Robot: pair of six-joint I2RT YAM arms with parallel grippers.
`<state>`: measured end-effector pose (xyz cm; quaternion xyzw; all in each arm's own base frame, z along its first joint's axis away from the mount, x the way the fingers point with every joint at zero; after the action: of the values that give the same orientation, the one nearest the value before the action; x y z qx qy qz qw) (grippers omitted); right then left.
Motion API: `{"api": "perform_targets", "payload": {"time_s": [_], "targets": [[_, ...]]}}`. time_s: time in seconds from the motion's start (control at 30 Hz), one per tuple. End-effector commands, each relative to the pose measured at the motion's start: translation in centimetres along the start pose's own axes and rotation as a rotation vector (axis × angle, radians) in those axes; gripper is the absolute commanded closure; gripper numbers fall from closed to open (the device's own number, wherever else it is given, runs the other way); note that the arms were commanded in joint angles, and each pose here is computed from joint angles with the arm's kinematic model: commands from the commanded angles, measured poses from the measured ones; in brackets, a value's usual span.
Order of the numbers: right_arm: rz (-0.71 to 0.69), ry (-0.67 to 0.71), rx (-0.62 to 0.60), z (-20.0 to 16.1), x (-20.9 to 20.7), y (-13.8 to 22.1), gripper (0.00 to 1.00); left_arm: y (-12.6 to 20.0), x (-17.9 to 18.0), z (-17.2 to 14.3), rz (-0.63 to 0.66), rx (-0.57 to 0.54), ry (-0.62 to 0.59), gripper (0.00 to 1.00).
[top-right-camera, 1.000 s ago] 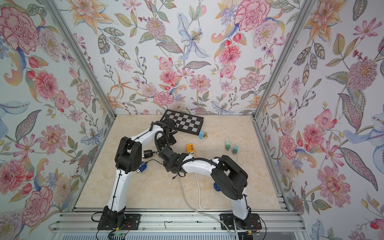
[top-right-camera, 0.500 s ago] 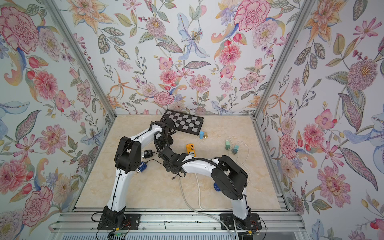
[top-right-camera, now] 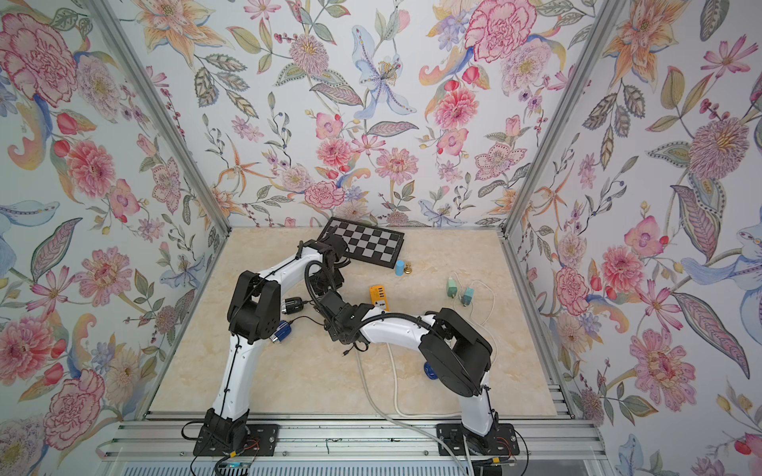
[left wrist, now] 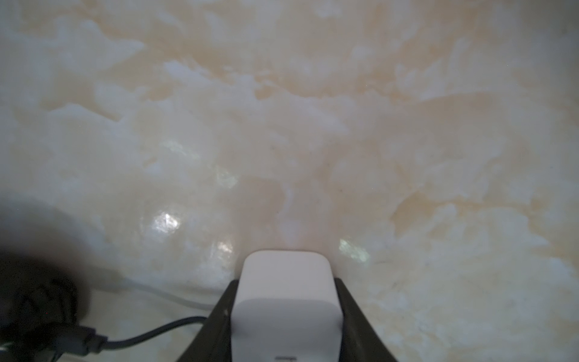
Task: Unplug the electric shaver
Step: Remove the plug from the socket.
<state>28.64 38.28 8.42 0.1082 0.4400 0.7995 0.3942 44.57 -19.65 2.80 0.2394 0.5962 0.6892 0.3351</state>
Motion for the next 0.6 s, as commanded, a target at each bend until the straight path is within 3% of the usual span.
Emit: {"api": "perform_targets", "payload": {"time_s": [0.0, 0.43, 0.57], "targets": [[-0.001, 0.095, -0.106, 3.6, 2.0, 2.7, 0.84, -2.1, 0.2, -1.6, 0.042, 0.03, -0.002, 0.66], [0.131, -0.093, -0.107, 3.5, 0.6, 2.9, 0.87, -1.9, 0.8, -1.7, 0.082, -0.012, -0.039, 0.7], [0.067, 0.044, -0.137, 4.1, 2.2, 3.5, 0.9, -2.2, 0.9, -1.9, 0.09, -0.008, -0.042, 0.71]]}}
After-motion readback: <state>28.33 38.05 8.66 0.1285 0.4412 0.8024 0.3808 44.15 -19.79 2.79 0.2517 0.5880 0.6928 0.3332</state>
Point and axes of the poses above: each gripper's point midway between its finger pads, its own y axis back along the fingers, its own x axis along the line the jaws close on, z = x × y, the point moved 1 cm from there along y, back along the fingers, and after that the axes turned 13 degrees about y, right-handed, at the moved point
